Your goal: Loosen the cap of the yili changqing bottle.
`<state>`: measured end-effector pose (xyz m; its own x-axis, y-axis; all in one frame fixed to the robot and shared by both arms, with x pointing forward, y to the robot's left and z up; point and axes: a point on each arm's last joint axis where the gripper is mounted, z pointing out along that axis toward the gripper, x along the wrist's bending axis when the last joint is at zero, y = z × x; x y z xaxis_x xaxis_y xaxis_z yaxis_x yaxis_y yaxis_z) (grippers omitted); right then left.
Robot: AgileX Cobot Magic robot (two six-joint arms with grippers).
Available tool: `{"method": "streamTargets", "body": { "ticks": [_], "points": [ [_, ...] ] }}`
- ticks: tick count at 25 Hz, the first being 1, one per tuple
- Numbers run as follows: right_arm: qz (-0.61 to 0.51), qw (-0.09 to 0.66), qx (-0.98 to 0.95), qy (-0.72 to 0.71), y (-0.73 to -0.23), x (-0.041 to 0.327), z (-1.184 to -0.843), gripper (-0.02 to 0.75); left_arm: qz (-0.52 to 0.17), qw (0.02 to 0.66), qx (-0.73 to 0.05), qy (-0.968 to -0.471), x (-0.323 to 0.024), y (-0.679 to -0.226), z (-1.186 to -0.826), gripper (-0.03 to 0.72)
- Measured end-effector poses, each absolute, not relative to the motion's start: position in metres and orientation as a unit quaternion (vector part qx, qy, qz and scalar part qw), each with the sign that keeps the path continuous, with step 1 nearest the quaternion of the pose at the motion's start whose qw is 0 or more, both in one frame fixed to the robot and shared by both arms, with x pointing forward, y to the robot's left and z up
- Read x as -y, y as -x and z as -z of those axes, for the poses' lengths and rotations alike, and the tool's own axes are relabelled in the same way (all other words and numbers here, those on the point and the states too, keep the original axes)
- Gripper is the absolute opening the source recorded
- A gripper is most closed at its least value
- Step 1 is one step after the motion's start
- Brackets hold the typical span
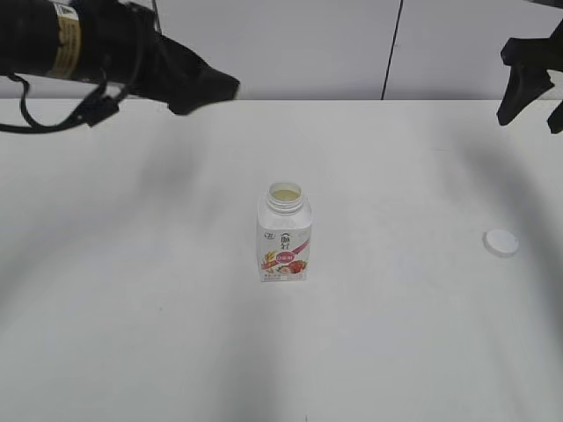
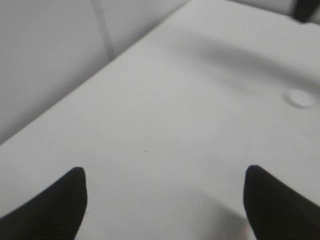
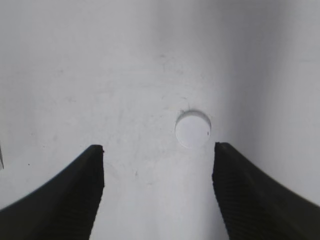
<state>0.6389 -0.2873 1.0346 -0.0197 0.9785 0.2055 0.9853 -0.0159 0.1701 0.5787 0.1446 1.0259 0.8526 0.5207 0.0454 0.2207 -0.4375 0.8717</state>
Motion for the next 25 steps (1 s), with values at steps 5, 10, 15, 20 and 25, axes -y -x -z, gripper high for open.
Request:
{"method": "streamTargets", "body": {
  "ticks": [5, 10, 15, 20, 25],
  "points": [
    [0.156, 0.002, 0.699, 0.698, -0.644, 0.286, -1.048, 0.535, -0.263, 0.45, -0.372, -0.768, -0.179, -0.589, -1.056, 0.583],
    [0.161, 0.006, 0.697, 0.698, -0.644, 0.285, -1.049, 0.535, -0.317, 0.425, -0.421, -0.736, -0.196, -0.595, -1.058, 0.583],
    [0.161, 0.006, 0.697, 0.698, -0.644, 0.285, -1.049, 0.535, -0.4, 0.379, -0.471, -0.689, -0.222, -0.605, -1.061, 0.583],
    [0.161, 0.006, 0.698, 0.698, -0.643, 0.285, -1.05, 0.535, -0.469, 0.322, -0.517, -0.64, -0.242, -0.607, -1.065, 0.585],
    [0.171, -0.004, 0.698, 0.696, -0.639, 0.285, -1.061, 0.535, -0.438, 0.247, -0.605, -0.617, -0.257, -0.599, -1.052, 0.585]
  ]
}}
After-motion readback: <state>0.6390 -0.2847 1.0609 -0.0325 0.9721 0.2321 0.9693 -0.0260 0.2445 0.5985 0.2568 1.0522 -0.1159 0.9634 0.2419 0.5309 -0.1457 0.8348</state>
